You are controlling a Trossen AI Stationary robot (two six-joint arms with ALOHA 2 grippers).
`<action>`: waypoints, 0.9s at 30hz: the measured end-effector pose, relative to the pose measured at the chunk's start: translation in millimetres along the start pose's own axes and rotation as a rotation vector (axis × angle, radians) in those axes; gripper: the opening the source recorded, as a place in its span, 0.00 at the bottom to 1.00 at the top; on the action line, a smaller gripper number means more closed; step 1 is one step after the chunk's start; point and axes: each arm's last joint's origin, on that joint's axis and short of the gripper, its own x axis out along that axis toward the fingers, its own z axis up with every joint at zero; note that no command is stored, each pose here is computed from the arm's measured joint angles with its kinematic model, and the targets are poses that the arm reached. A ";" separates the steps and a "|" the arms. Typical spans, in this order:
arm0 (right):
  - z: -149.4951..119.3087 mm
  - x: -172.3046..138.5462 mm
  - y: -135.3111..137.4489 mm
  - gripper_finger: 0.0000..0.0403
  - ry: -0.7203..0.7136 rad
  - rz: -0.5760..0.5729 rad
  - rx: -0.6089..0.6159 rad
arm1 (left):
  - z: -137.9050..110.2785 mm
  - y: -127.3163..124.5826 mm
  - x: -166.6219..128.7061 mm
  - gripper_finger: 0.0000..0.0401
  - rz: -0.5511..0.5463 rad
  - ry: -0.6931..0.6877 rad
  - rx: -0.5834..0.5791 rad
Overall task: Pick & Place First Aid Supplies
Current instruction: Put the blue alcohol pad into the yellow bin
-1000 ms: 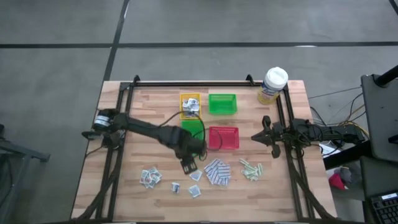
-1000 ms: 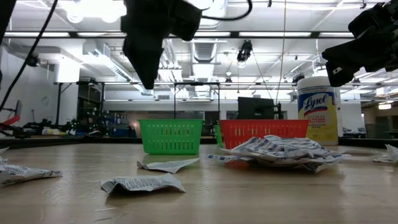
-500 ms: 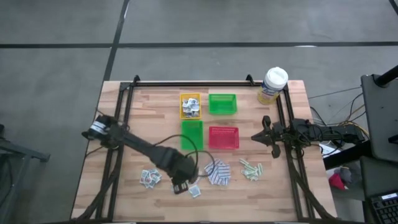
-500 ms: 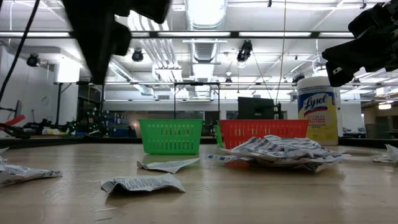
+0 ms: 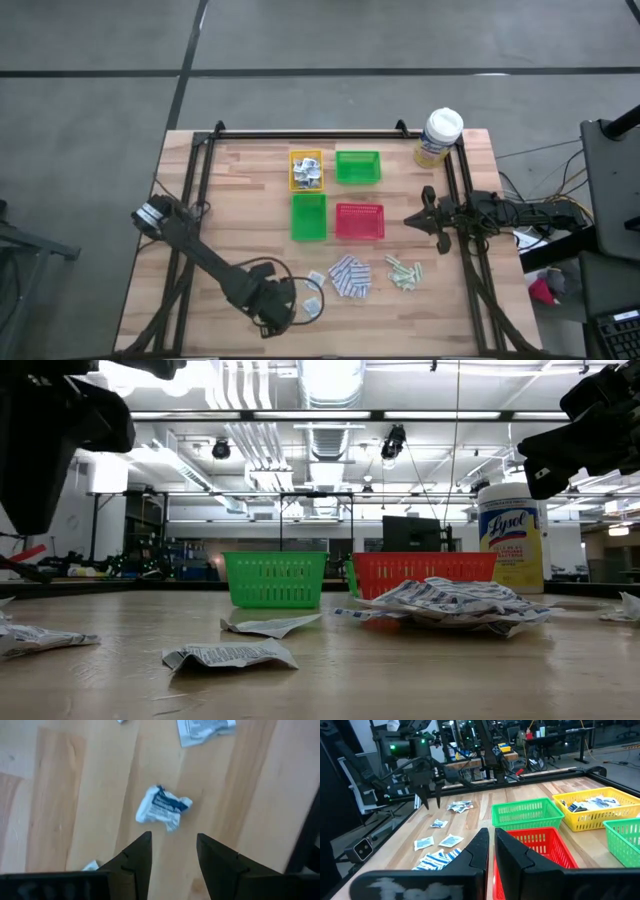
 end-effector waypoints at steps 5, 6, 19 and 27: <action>-0.1 0.0 0.0 0.07 0.000 0.000 0.000 | -2.1 2.0 5.4 0.37 0.021 -0.020 0.001; 0.0 0.0 0.0 0.07 0.000 0.000 0.000 | -2.8 2.6 7.3 0.37 0.020 -0.021 0.000; -0.1 0.0 0.0 0.07 0.000 0.000 0.000 | -8.1 7.7 21.9 0.37 0.002 -0.004 -0.166; -0.1 0.0 0.0 0.07 0.000 0.000 0.000 | -3.2 12.0 22.6 0.37 -0.005 0.012 -0.311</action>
